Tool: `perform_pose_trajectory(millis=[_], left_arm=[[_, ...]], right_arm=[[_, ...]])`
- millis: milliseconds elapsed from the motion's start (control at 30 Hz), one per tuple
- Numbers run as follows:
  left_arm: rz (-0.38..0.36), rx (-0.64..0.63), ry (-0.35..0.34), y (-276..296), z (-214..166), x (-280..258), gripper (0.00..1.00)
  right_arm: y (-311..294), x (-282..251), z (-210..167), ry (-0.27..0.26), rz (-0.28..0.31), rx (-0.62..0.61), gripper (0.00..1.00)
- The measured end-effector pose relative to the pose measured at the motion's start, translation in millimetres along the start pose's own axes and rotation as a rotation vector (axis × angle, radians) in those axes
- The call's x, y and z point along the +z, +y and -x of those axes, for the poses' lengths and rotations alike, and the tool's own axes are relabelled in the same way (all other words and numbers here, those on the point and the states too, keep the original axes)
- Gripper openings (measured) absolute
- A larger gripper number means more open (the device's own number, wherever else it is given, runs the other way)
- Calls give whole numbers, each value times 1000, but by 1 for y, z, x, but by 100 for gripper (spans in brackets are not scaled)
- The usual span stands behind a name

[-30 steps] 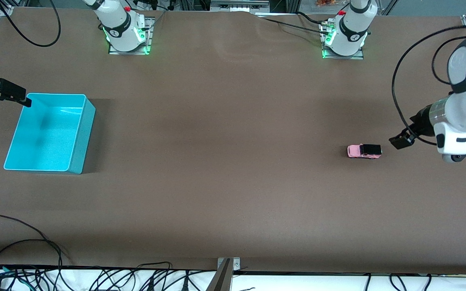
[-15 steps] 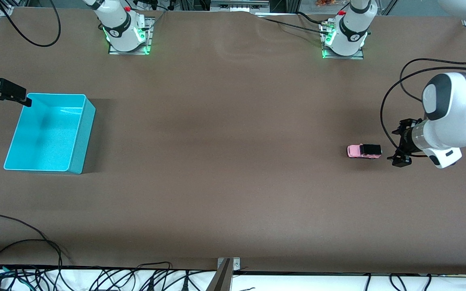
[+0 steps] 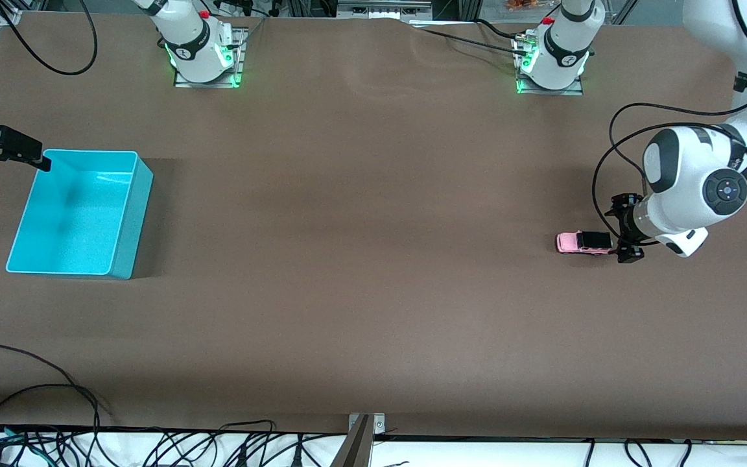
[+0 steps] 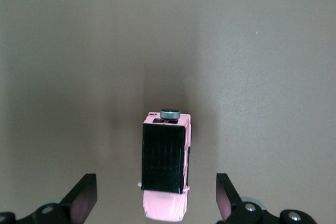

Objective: Wind and store pink jeep toy

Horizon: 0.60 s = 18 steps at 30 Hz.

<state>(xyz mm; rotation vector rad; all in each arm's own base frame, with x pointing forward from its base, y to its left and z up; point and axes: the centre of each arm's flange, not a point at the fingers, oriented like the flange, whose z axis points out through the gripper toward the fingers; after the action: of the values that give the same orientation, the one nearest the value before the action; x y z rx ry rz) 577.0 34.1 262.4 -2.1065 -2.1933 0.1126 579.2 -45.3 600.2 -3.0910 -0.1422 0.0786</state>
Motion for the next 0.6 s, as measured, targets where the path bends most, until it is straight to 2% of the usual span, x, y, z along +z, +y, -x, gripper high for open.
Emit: perform_pose_trajectory(millis=[600], left_arm=[[15,-18,9,7,2,43,100]], right_arm=[[0,0,0,0,0,0,100]])
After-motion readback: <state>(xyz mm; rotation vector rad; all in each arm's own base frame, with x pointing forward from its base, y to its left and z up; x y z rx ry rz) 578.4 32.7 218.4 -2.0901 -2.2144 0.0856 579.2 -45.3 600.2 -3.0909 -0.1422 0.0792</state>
